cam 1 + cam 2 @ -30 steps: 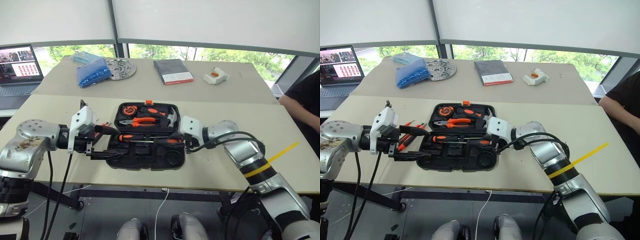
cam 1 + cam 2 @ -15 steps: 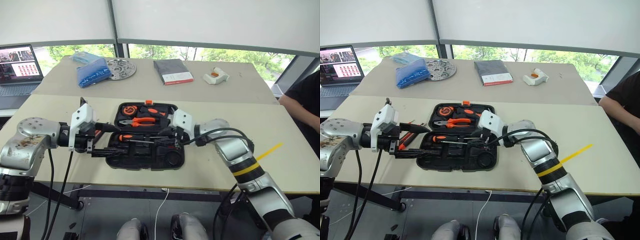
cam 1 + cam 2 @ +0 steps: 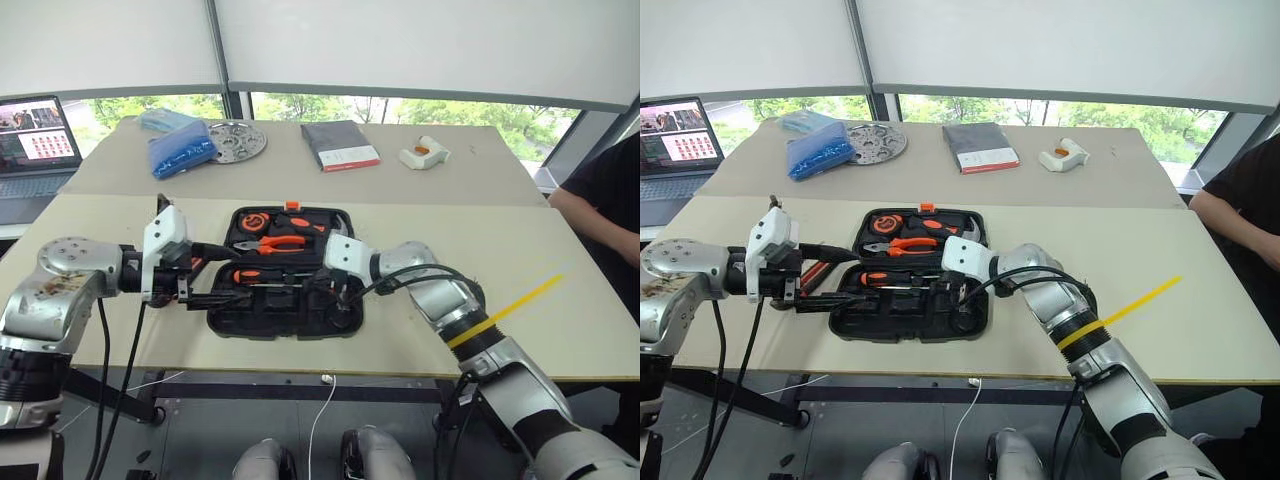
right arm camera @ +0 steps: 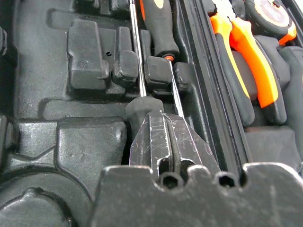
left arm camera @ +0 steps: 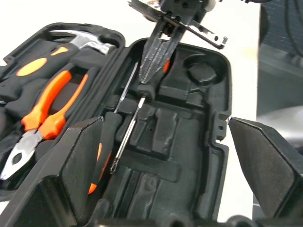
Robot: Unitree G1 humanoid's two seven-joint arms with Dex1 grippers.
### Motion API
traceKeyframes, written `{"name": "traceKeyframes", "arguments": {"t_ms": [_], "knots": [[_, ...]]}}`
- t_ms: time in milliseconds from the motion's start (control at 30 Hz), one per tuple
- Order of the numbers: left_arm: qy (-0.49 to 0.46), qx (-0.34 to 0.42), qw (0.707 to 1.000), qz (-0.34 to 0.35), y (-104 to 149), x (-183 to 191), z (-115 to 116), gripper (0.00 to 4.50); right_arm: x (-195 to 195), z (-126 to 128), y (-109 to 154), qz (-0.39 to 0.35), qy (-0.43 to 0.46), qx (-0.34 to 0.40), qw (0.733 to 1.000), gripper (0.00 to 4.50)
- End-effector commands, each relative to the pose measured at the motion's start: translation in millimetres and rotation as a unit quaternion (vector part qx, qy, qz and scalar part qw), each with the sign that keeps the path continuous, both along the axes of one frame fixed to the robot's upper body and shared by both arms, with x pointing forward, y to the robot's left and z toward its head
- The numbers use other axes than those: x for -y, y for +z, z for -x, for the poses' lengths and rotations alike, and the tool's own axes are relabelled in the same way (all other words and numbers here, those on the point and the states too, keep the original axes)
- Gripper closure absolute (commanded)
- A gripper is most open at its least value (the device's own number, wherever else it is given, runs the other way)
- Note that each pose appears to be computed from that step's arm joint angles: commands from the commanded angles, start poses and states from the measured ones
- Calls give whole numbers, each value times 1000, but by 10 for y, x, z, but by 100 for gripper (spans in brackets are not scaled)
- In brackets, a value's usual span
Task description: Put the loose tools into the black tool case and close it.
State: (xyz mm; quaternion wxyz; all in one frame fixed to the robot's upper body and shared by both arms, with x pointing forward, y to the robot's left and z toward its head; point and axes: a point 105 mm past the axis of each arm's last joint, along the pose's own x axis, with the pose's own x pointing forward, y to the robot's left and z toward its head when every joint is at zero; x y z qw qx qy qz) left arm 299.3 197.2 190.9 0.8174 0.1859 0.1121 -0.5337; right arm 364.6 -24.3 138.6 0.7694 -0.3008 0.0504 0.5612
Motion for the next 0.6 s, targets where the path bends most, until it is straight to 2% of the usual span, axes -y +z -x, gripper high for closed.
{"name": "traceKeyframes", "arguments": {"t_ms": [33,100,133,233,267,300,367,467,500,600], "knots": [[69,12,997,13,80,-270,14,0,62,135,638,-136,11,-23,990,448],[121,8,992,19,34,-480,47,0,179,285,802,-168,23,-50,984,390],[149,4,989,21,-4,-608,81,0,242,387,863,-176,33,-61,982,376],[251,-14,967,27,-172,-1064,186,0,403,664,976,-184,54,-82,978,270],[284,-17,958,27,-235,-1207,213,0,436,730,993,-184,56,-88,977,224],[310,-20,950,24,-297,-1328,240,0,460,780,1002,-184,56,-92,977,201],[339,-25,940,7,-394,-1515,313,0,494,856,986,-179,56,-98,977,121],[382,-26,924,-11,-396,-1825,353,0,519,946,893,-155,52,-96,982,28],[382,-24,924,-18,-374,-1863,328,0,514,966,878,-154,52,-97,982,3],[365,-11,930,-34,-243,-1852,113,0,497,1008,834,-151,50,-96,983,3]]}}
